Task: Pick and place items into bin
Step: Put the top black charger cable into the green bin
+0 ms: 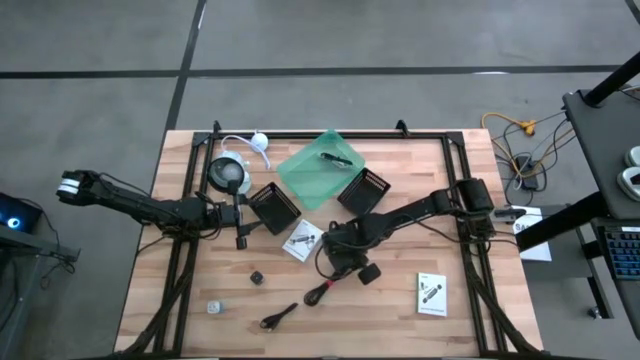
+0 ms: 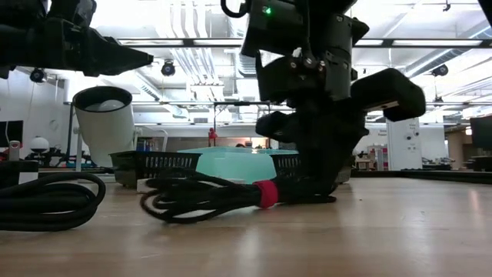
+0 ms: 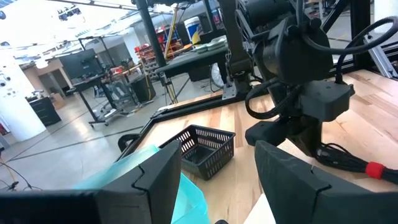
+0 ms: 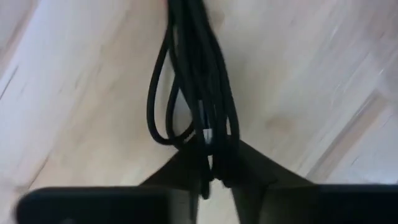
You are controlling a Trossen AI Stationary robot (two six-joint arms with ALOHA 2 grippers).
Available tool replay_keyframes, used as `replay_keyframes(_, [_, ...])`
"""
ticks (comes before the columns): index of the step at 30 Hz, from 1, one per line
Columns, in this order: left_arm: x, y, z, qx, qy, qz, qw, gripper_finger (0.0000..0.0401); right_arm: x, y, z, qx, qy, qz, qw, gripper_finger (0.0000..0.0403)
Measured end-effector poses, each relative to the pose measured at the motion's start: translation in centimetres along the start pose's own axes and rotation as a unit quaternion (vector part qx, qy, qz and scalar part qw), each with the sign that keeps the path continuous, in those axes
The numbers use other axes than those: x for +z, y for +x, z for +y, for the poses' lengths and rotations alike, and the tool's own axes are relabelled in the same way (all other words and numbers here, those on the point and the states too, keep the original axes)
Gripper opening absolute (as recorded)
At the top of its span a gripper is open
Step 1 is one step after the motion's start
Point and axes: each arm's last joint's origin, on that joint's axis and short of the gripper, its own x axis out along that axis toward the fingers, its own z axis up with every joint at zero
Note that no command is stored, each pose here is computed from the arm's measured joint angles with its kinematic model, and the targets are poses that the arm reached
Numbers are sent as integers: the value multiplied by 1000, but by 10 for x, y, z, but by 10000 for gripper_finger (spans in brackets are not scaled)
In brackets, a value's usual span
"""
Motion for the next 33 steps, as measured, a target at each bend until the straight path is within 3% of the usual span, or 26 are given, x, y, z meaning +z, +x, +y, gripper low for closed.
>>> replay_keyframes(2, [0,0,0,0,0,0,1000,189,-2,-2,1,5,3,15,1000,20])
replay_keyframes(10, [0,0,0,0,0,0,1000,189,-8,-24,6,14,18,51,998,14])
replay_keyframes(14, [0,0,0,0,0,0,1000,189,-10,-54,7,-44,25,37,998,14])
replay_keyframes(19, [0,0,0,0,0,1,1000,189,-20,-102,-2,-157,41,9,987,13])
replay_keyframes(23, [0,1,0,-1,1,2,1000,189,-36,-134,-20,-255,85,-4,963,13])
replay_keyframes(27, [0,1,0,-1,1,3,1000,189,-56,-160,-51,-308,188,-47,931,13])
replay_keyframes(33, [0,1,0,-1,1,3,1000,189,-105,-177,-110,-337,383,-77,857,13])
